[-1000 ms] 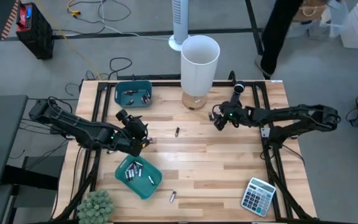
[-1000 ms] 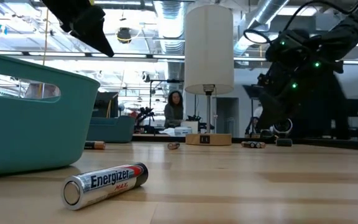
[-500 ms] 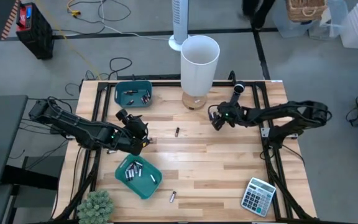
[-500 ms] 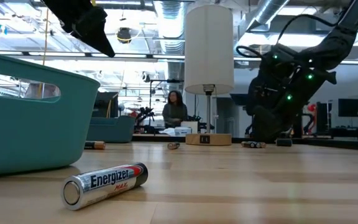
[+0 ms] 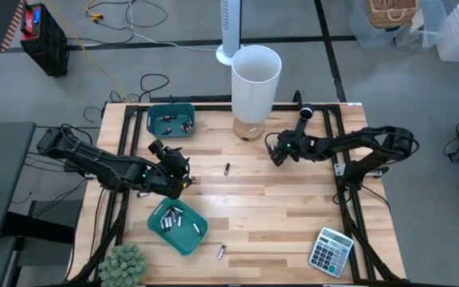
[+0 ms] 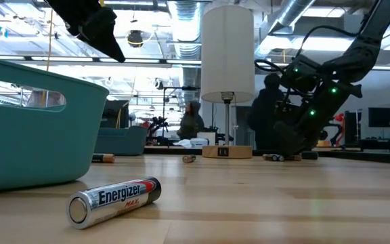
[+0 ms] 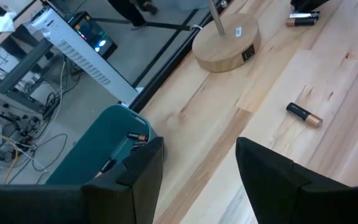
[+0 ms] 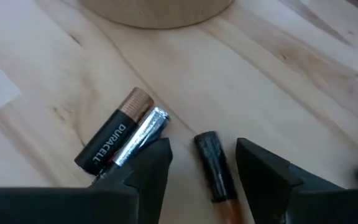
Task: Sort batteries
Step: Put the black battery into the blue bin
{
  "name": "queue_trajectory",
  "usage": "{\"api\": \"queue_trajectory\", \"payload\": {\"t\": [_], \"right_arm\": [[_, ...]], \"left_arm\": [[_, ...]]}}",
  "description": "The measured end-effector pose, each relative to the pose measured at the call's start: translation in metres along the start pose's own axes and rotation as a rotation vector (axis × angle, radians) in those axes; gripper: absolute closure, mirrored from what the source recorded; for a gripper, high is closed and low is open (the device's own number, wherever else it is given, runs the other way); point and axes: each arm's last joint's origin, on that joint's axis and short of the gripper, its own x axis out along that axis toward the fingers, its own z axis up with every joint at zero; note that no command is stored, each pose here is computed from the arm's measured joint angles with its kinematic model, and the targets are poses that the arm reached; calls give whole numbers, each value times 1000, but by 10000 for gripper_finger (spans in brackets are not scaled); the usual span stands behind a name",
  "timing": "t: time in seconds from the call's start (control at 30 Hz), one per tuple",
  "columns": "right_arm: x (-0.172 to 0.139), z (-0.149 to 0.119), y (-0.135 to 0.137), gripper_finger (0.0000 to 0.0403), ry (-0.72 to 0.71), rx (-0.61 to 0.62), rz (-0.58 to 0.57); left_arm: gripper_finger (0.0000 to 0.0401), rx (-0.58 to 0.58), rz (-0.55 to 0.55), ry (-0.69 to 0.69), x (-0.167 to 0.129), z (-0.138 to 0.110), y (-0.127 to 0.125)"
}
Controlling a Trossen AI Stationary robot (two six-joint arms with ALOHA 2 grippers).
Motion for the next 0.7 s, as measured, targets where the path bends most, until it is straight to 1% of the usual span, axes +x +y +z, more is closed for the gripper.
{"api": "queue_trajectory", "payload": {"t": [0.13,0.37,0.47,0.57,0.7], "right_arm": [[2,-2,0,228,18,5,3],[2,-3,0,321,23,6,10],[1,-3,0,352,25,4,10],[1,-3,0,369,27,4,9],[1,-3,0,372,25,5,10]], "left_arm": [[207,0,0,0,0,0,0],[207,0,0,0,0,0,0],[207,0,0,0,0,0,0],[207,0,0,0,0,0,0],[207,0,0,0,0,0,0]]}}
